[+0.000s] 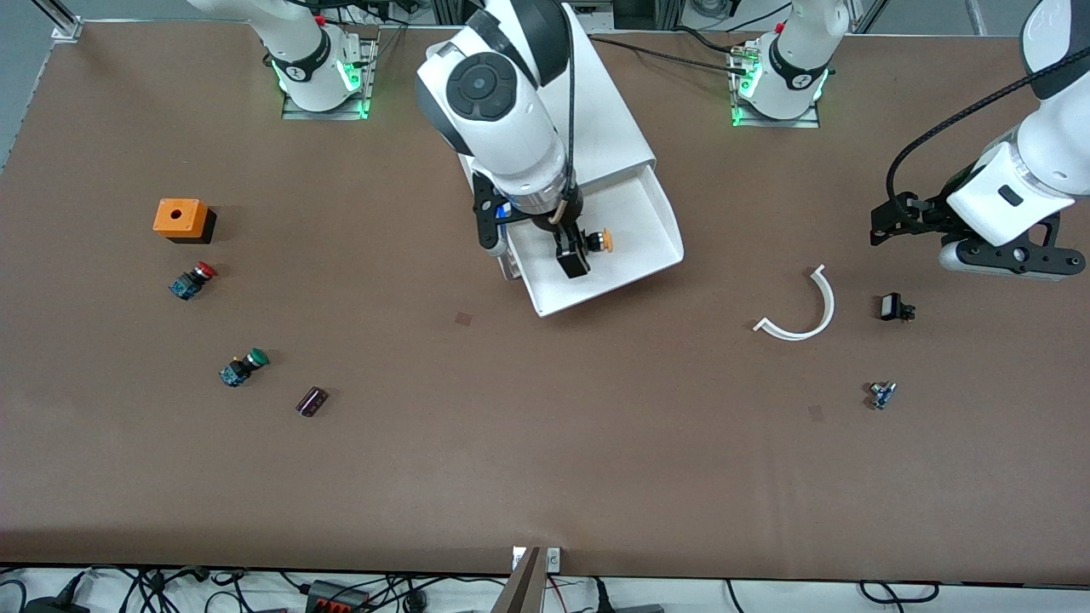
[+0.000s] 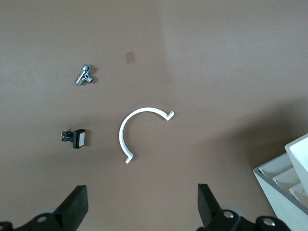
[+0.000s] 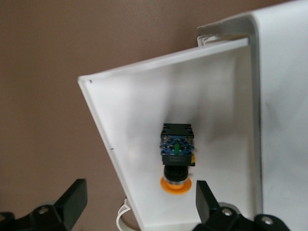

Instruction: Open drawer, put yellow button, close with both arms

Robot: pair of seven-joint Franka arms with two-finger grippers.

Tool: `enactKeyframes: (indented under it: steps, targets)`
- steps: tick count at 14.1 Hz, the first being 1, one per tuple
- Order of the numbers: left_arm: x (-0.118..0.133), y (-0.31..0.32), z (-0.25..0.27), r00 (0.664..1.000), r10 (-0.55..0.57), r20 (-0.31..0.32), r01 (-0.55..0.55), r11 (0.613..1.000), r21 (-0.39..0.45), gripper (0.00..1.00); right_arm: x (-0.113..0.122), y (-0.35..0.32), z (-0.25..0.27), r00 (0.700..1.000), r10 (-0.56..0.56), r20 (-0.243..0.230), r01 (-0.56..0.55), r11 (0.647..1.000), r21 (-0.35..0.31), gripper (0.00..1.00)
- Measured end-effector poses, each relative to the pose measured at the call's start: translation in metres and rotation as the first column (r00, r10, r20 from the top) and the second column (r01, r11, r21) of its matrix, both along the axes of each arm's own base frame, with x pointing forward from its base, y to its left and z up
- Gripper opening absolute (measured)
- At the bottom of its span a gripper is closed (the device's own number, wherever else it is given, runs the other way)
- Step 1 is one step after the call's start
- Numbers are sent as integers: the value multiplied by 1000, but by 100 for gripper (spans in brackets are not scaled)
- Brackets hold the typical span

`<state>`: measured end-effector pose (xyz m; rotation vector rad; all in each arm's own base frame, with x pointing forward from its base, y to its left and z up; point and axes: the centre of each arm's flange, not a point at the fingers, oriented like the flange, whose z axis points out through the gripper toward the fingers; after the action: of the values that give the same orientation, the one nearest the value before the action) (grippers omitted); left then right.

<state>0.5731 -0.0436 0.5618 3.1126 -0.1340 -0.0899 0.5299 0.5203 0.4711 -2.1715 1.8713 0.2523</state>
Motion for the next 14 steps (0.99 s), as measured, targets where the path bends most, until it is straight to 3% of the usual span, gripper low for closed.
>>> enactKeyframes:
  steps: [4, 8, 11, 14]
  targets:
    - [7, 0, -3, 1000, 0, -2, 0, 1000, -8, 100, 21, -47, 38, 1000, 20, 5, -20, 1000, -3, 100]
    - [16, 2, -29, 999, 0, -52, 0, 1000, -16, 100, 50, -106, 36, 976, 216, -13, -217, 974, -59, 100]
    - [22, -5, -49, 996, 3, -90, -5, 1000, -21, 100, 71, -152, 28, 918, 395, -33, -396, 914, -90, 100]
    - [38, -52, -82, 992, 100, -77, -102, 995, -20, 100, 99, -221, 20, 842, 537, -52, -540, 837, -89, 100]
